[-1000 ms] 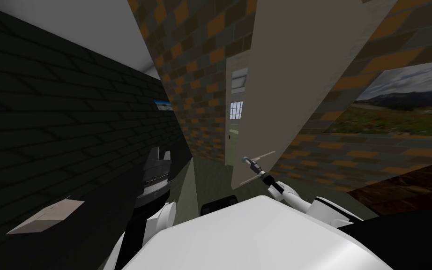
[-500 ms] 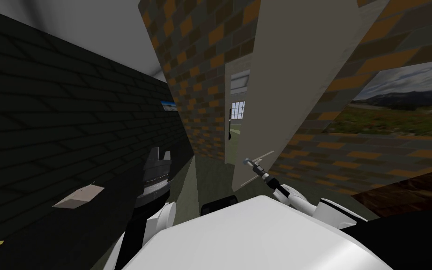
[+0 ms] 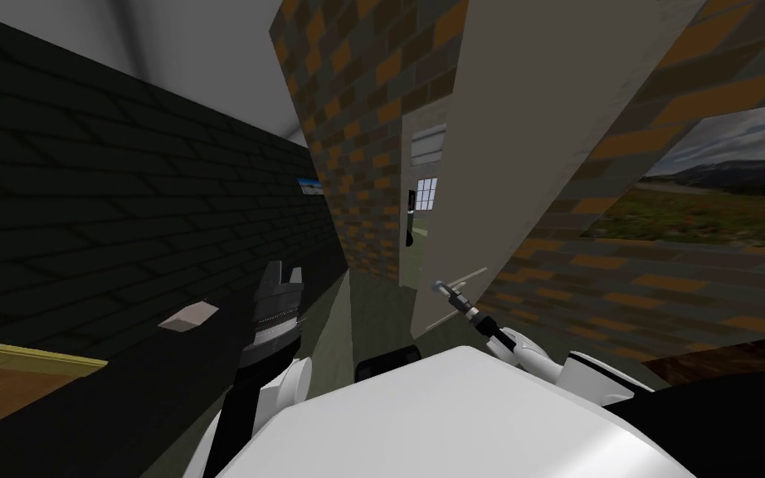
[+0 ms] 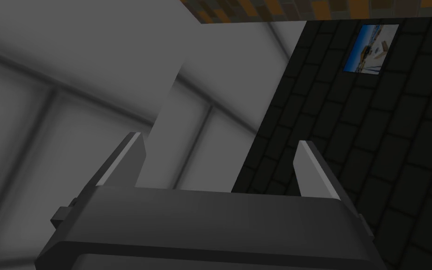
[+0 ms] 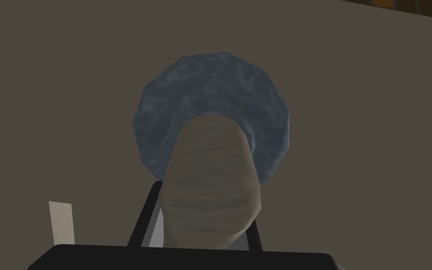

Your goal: Pull the door open

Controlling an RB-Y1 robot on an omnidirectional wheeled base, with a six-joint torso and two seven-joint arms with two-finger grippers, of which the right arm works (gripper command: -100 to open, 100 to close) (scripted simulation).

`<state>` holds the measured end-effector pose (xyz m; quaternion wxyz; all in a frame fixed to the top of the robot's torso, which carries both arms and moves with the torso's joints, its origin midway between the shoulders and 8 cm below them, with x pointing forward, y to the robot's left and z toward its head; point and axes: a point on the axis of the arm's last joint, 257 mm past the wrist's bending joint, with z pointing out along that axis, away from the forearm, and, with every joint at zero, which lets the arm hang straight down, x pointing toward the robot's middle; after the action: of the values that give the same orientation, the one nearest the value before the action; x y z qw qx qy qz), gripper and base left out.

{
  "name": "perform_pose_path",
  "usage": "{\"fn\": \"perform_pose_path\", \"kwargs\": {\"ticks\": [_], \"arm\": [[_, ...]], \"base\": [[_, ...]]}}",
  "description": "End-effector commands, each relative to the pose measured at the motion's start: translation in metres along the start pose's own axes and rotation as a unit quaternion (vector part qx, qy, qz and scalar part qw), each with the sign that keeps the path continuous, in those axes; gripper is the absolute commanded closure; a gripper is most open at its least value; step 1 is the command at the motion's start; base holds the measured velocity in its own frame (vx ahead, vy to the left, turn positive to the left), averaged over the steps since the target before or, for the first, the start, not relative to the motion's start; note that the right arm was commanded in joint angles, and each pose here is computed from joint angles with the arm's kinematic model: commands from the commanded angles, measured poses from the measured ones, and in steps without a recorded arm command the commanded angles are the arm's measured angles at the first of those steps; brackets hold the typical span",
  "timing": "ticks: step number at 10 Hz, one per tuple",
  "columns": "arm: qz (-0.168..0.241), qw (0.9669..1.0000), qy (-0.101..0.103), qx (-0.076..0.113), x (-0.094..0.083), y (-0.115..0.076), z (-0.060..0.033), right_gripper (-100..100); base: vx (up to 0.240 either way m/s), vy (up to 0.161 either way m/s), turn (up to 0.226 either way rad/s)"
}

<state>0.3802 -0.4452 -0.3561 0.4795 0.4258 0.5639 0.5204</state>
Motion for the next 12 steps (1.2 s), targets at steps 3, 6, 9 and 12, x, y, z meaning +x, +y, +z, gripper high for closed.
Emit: {"fn": "perform_pose_path", "kwargs": {"ticks": [3,6,9,12], "arm": [[-0.001,1.0000,0.007,0.000,-0.001,0.000,-0.0103,100],[-0.002,0.9999,0.012,0.000,-0.002,0.001,-0.0163,100],[0.001,0.9999,0.015,0.001,0.001,-0.002,-0.0186,100],[0.000,0.9999,0.016,0.001,-0.001,-0.001,-0.0229,100]], "base": [[-0.223,-0.104,0.178],[-0.217,-0.107,0.155],[-0.123,-0.066,0.107],[-0.201,-0.096,0.186]]}}
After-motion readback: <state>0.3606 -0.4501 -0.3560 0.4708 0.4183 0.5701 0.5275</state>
